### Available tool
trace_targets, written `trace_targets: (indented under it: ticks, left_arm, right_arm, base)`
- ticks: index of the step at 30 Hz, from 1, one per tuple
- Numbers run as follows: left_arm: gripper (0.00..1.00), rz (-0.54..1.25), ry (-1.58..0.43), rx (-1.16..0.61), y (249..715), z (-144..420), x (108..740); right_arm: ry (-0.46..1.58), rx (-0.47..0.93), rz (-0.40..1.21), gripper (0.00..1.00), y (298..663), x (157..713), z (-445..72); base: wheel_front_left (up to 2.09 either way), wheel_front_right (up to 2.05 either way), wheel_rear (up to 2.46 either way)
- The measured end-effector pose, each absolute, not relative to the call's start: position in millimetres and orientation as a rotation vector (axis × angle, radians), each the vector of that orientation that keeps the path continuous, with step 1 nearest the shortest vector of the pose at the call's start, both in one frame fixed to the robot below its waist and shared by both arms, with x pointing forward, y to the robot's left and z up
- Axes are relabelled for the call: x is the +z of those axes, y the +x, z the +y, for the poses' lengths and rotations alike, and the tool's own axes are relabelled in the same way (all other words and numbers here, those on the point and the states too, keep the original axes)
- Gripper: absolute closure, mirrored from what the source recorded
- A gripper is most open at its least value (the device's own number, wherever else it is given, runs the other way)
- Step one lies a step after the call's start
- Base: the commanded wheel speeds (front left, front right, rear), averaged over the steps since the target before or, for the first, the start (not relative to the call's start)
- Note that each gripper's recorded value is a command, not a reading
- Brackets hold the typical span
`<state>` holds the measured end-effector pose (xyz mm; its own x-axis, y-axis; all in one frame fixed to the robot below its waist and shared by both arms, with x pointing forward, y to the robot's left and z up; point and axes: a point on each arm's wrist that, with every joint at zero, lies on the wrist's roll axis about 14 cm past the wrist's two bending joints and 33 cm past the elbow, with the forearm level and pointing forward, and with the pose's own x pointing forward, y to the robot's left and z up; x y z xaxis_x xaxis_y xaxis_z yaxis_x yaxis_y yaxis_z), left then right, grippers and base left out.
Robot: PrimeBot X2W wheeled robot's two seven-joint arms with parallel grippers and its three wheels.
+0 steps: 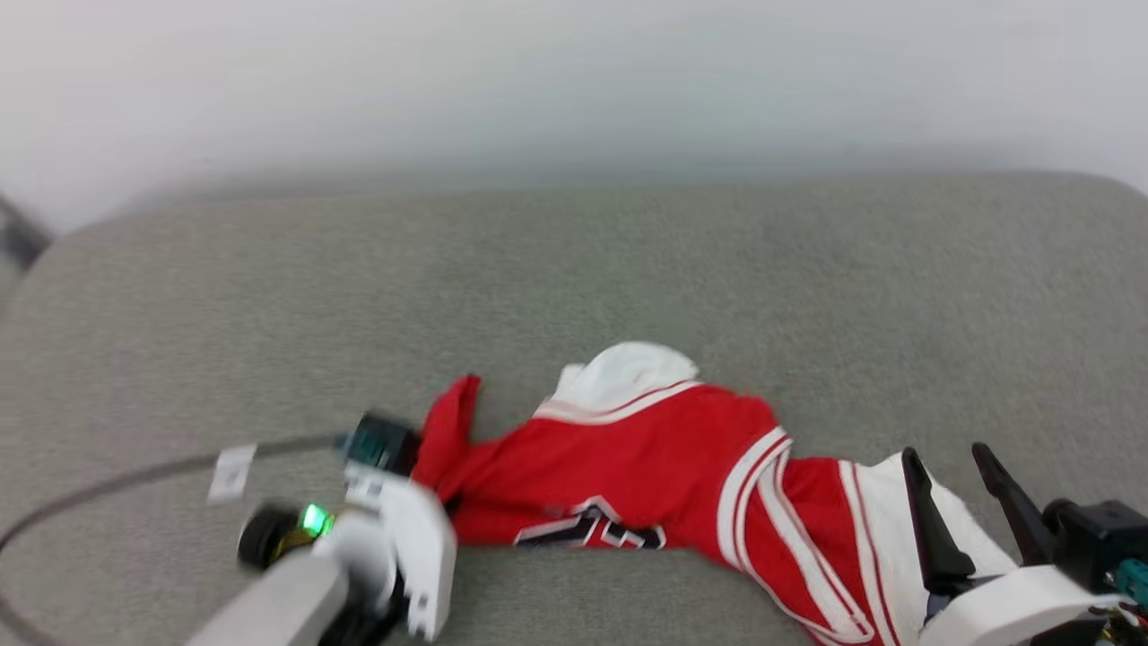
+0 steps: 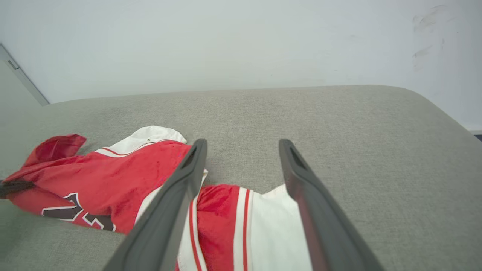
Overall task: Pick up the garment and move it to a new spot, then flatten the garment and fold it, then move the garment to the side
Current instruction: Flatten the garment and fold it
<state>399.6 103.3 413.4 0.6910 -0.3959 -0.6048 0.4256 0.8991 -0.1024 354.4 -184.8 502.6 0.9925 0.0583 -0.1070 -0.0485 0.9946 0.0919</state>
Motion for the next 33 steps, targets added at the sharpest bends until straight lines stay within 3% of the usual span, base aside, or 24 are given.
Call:
trace_targets:
  ticks: [8, 9, 10, 11, 15, 27, 33]
  left_arm:
    - [1.0, 0.817, -0.233, -0.201, 283.2, 144.4, 372.8]
    - [0.82, 0.821, -0.267, -0.178, 273.6, 144.0, 370.6]
    - [0.55, 0.834, -0.292, -0.168, 264.0, 141.4, 368.3]
    - [0.0, 0.835, -0.318, -0.157, 257.0, 138.9, 367.6]
    - [0.0, 0.731, -0.339, -0.136, 262.5, 137.3, 384.3]
    - [0.0, 0.179, -0.164, -0.212, 369.7, 142.1, 514.5]
    - [0.0, 0.15, -0.072, -0.327, 426.1, 115.3, 530.4]
  right_arm:
    - [0.079, 0.119, 0.09, 0.0, 345.1, 514.5, -165.4]
    - [0.077, 0.124, 0.089, 0.0, 344.6, 515.8, -164.0]
    - [0.076, 0.127, 0.087, 0.0, 343.6, 516.8, -163.1]
    - [0.075, 0.132, 0.084, 0.0, 343.2, 517.9, -161.7]
    - [0.07, 0.146, 0.075, 0.0, 344.3, 522.5, -157.6]
    - [0.064, 0.156, 0.083, 0.0, 345.3, 523.4, -153.8]
    - [0.061, 0.162, 0.084, 0.0, 365.3, 523.0, -150.4]
  base:
    - [0.0, 0.0, 0.0]
    - [0.0, 0.0, 0.0]
    - [0.0, 0.0, 0.0]
    - [0.0, 0.0, 0.0]
    - [0.0, 0.0, 0.0]
    - [0.0, 0.0, 0.0]
    - [0.0, 0.0, 0.0]
